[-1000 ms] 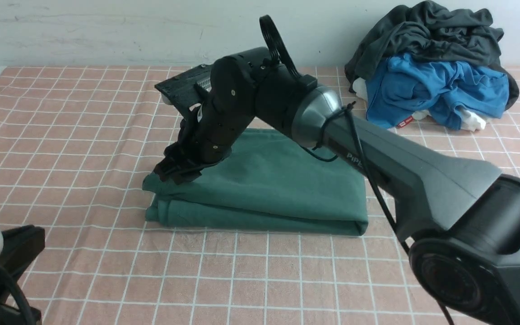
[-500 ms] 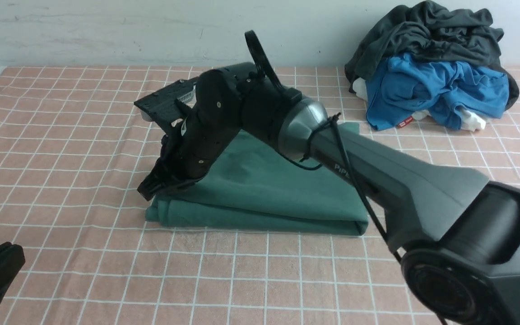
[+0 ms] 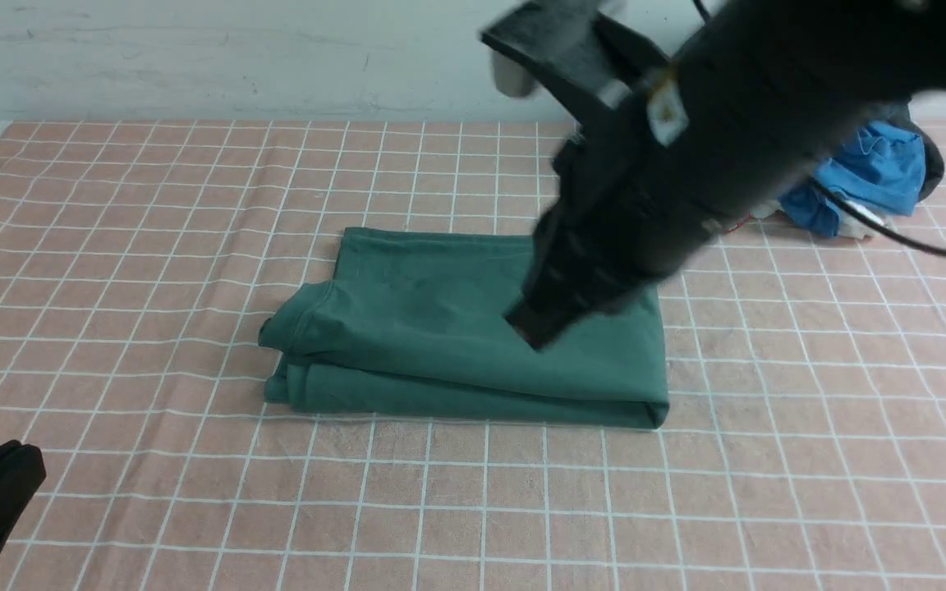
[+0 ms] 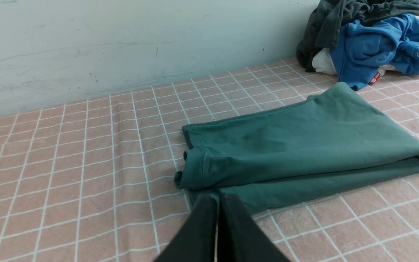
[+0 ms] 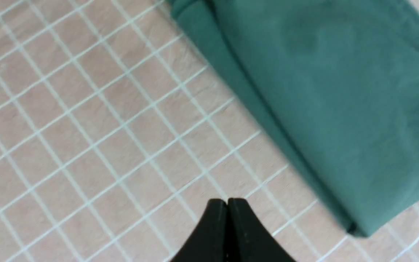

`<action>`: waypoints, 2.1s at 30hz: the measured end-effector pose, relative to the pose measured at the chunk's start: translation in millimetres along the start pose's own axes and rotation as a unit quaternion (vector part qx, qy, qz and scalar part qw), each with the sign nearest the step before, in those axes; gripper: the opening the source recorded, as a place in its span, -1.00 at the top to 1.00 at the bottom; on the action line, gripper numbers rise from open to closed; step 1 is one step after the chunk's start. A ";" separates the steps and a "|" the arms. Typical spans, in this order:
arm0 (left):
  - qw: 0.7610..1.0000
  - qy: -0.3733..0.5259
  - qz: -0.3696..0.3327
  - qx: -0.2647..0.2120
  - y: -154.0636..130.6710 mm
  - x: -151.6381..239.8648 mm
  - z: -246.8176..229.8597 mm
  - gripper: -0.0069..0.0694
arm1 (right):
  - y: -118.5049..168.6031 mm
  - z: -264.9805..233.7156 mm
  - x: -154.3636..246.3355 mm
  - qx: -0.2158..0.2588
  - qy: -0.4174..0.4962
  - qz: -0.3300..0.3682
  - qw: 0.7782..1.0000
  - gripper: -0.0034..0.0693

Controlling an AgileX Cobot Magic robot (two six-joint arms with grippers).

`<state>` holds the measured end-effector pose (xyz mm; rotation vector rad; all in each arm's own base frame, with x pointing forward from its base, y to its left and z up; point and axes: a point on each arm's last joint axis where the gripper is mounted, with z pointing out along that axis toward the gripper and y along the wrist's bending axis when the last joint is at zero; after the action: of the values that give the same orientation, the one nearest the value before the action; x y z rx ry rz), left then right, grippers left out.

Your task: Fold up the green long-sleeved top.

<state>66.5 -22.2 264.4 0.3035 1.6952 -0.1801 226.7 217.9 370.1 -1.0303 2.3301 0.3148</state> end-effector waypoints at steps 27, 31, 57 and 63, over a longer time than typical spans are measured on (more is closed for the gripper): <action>1.000 0.008 -0.009 0.004 -0.6 2.9 2.2 0.83 | 10.8 -20.7 300.8 0.029 -0.514 0.126 0.848 0.94; 1.000 0.011 -0.013 0.006 -0.9 3.1 2.7 0.83 | 1.8 -24.6 304.0 0.111 -0.528 0.151 0.828 0.94; 1.000 0.011 -0.014 0.007 -1.0 3.3 2.9 0.83 | -18.8 -8.9 335.0 0.333 -0.348 0.264 0.836 0.94; 1.000 0.011 -0.014 0.008 -1.3 3.6 2.8 0.83 | -18.8 -8.9 335.0 0.333 -0.348 0.263 0.836 0.94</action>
<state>68.3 -23.9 260.3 0.2954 1.7215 -0.2126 55.0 -0.8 182.0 0.0965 1.7575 0.0372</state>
